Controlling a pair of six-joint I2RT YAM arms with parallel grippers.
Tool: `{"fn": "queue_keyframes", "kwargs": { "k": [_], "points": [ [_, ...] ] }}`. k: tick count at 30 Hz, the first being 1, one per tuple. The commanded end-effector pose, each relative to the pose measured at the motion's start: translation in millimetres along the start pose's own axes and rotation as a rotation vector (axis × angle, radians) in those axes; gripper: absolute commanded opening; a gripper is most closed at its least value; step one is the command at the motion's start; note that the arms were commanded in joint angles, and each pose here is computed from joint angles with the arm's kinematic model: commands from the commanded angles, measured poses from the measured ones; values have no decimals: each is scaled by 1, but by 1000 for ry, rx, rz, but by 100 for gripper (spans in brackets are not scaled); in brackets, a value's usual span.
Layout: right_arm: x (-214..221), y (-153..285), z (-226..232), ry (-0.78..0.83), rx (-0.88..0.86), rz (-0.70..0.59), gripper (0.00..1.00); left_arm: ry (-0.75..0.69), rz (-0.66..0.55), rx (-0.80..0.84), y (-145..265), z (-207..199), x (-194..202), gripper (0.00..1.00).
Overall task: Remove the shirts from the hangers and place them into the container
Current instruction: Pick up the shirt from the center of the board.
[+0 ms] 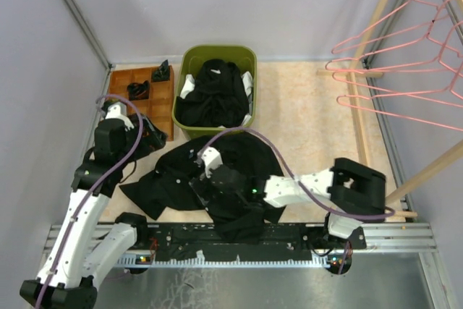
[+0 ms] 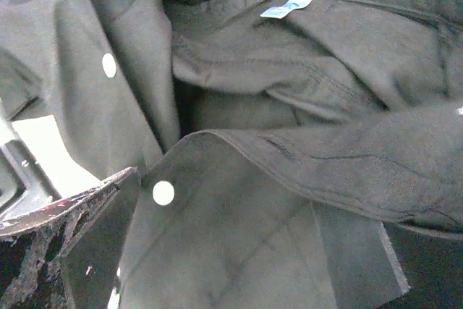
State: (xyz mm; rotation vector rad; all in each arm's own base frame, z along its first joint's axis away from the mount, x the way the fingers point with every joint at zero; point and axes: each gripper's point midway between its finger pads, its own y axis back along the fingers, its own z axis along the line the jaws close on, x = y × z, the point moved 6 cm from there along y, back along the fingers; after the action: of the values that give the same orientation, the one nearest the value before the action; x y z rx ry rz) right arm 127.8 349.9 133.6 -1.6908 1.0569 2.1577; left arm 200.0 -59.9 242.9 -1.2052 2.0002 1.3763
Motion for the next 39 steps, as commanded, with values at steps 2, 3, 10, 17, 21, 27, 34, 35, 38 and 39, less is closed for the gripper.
{"fn": "queue_keyframes", "kwargs": {
  "k": [2,3,10,17,21,27,34,35,38,39],
  "points": [
    [4,-39,10,48,117,176,99,-14,-143,-45,35,2,-29,99],
    [7,-44,12,58,116,205,99,-18,-164,-54,41,4,-31,99],
    [48,-64,9,113,174,374,83,-25,-239,-51,58,10,-31,99],
    [64,-47,0,143,158,431,27,-30,-272,-56,62,14,-30,99],
    [27,-27,2,108,109,292,0,-42,-258,-52,59,14,-28,99],
    [-84,33,-2,87,29,-192,0,-42,-237,-23,55,12,-23,99],
    [-181,119,-32,153,130,-677,0,-38,-222,-13,51,12,-19,99],
    [-191,126,-35,177,155,-706,0,-37,-222,-12,51,12,-18,99],
    [-218,145,-45,188,244,-792,0,-37,-220,-12,49,12,-17,99],
    [-228,151,-47,191,269,-827,0,-37,-218,-11,48,12,-17,99]
  ]
}}
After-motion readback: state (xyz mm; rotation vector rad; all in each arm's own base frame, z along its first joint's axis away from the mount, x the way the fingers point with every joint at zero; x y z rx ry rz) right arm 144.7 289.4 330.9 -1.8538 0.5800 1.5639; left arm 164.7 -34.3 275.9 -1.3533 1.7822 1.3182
